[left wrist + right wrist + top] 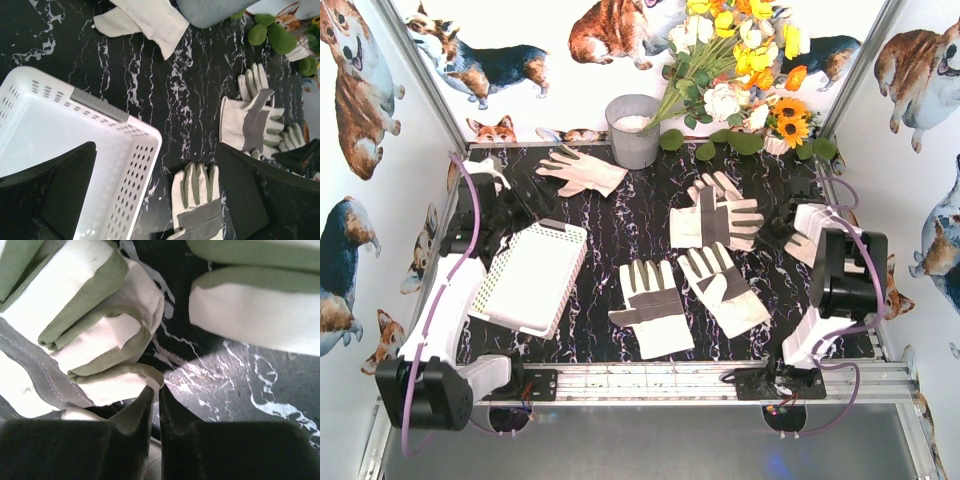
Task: Put the gloves into the storage basket
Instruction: Adjust the glove at the center of the board, then pick up the glove from the center of the board.
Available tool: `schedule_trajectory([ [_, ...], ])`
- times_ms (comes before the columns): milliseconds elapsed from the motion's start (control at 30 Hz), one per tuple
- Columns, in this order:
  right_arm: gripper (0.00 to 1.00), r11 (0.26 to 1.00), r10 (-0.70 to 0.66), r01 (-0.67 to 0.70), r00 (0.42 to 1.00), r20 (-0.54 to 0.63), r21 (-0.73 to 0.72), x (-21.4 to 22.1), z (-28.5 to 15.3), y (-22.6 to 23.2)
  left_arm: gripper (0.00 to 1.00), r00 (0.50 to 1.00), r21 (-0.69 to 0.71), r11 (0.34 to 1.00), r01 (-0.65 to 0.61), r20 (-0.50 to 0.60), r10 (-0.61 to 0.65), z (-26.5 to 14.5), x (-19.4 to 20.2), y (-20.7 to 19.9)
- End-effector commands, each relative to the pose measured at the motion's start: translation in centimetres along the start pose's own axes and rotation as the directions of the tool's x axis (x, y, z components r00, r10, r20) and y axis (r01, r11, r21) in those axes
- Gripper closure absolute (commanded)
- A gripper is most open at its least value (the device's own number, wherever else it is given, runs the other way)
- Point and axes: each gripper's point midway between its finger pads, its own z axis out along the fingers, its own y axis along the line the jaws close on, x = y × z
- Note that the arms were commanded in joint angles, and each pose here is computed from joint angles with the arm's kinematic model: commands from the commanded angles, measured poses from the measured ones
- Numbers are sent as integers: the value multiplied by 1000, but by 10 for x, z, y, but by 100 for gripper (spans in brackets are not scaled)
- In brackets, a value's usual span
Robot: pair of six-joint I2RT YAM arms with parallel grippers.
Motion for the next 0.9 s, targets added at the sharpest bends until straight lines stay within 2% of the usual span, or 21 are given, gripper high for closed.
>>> schedule_trajectory([
  [0,84,1000,-24,25,998,66,-13,-2,-20,0,1,994,51,997,66,81,-70,22,-32,-12],
  [133,55,996,-24,32,995,99,-80,0,-34,10,4,979,48,987,152,131,-157,53,-48,-9],
  [267,39,989,-56,78,985,165,-125,-5,-65,20,6,954,17,971,238,185,-237,84,-66,0],
  [433,37,973,-114,155,967,230,-168,-7,-109,32,9,931,-20,955,297,227,-285,124,-81,14],
  [533,37,962,-140,189,961,237,-197,-2,-124,39,17,923,-37,941,337,207,-323,156,-80,22],
  [700,37,948,-180,230,957,226,-219,11,-135,48,24,916,-61,923,380,168,-365,203,-75,33],
  [867,33,942,-184,238,956,229,-237,18,-140,51,26,927,-173,913,369,136,-349,231,-59,59],
])
